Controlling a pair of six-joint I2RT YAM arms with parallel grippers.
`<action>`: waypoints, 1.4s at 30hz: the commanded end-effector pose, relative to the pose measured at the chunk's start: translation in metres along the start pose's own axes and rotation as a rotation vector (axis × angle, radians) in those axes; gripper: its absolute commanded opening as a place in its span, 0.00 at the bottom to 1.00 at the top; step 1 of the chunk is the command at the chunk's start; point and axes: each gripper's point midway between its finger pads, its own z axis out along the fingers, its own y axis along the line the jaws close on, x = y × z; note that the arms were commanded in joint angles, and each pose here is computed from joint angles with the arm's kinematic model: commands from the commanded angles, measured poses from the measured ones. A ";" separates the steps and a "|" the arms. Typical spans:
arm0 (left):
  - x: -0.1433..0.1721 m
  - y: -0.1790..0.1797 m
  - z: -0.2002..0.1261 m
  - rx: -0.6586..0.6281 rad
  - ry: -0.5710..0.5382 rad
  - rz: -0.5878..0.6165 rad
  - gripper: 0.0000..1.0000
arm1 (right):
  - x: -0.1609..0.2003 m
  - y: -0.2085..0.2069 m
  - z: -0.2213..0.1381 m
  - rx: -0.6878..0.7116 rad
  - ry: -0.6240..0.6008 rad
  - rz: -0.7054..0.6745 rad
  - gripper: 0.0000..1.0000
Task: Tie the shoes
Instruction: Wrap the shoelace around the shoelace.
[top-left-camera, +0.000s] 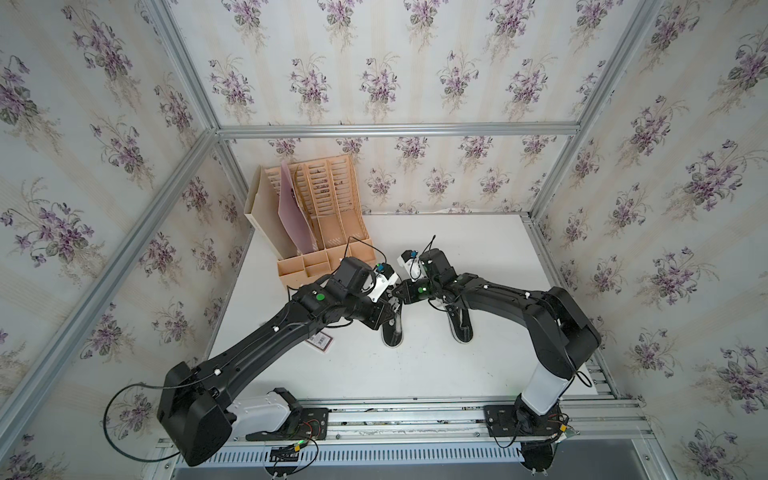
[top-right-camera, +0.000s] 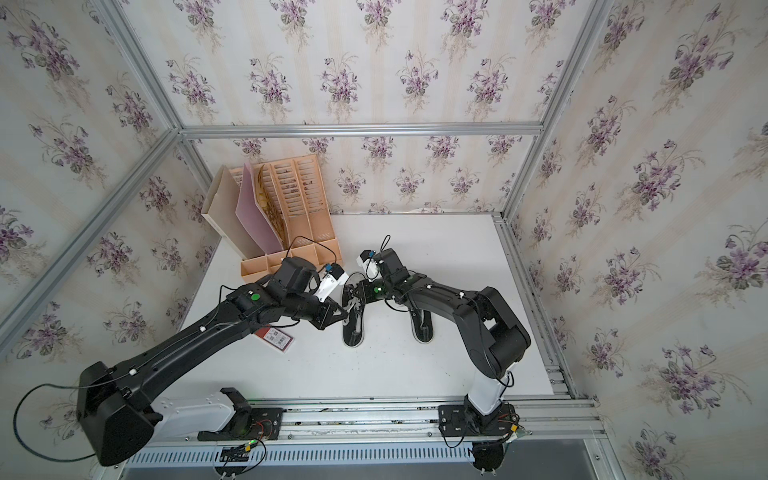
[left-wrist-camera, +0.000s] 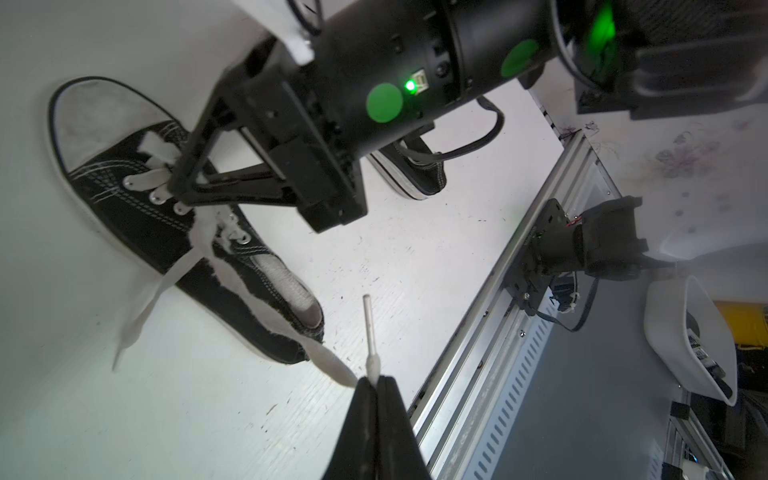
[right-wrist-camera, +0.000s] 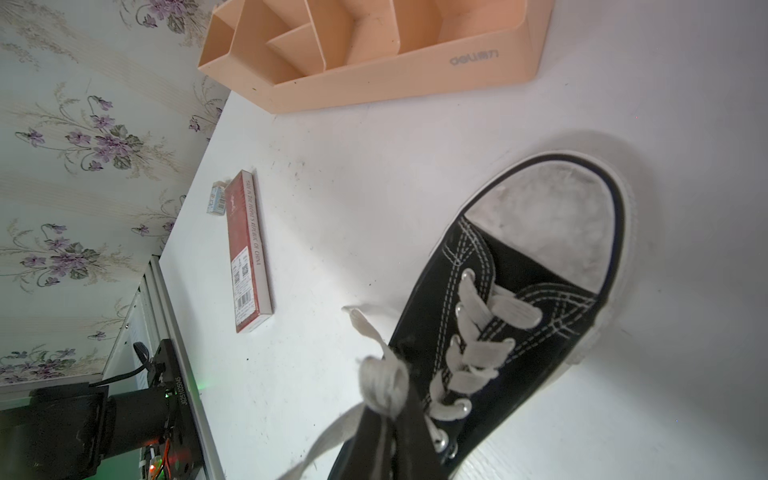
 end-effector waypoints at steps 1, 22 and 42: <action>-0.008 -0.020 0.015 0.073 -0.004 0.070 0.08 | -0.007 0.002 0.002 -0.014 -0.022 0.021 0.00; -0.004 -0.048 0.044 0.123 0.047 0.231 0.50 | -0.006 -0.004 0.002 0.010 -0.041 -0.034 0.00; -0.017 -0.101 0.017 0.143 -0.003 0.450 0.54 | -0.005 -0.004 -0.001 0.011 -0.052 -0.068 0.00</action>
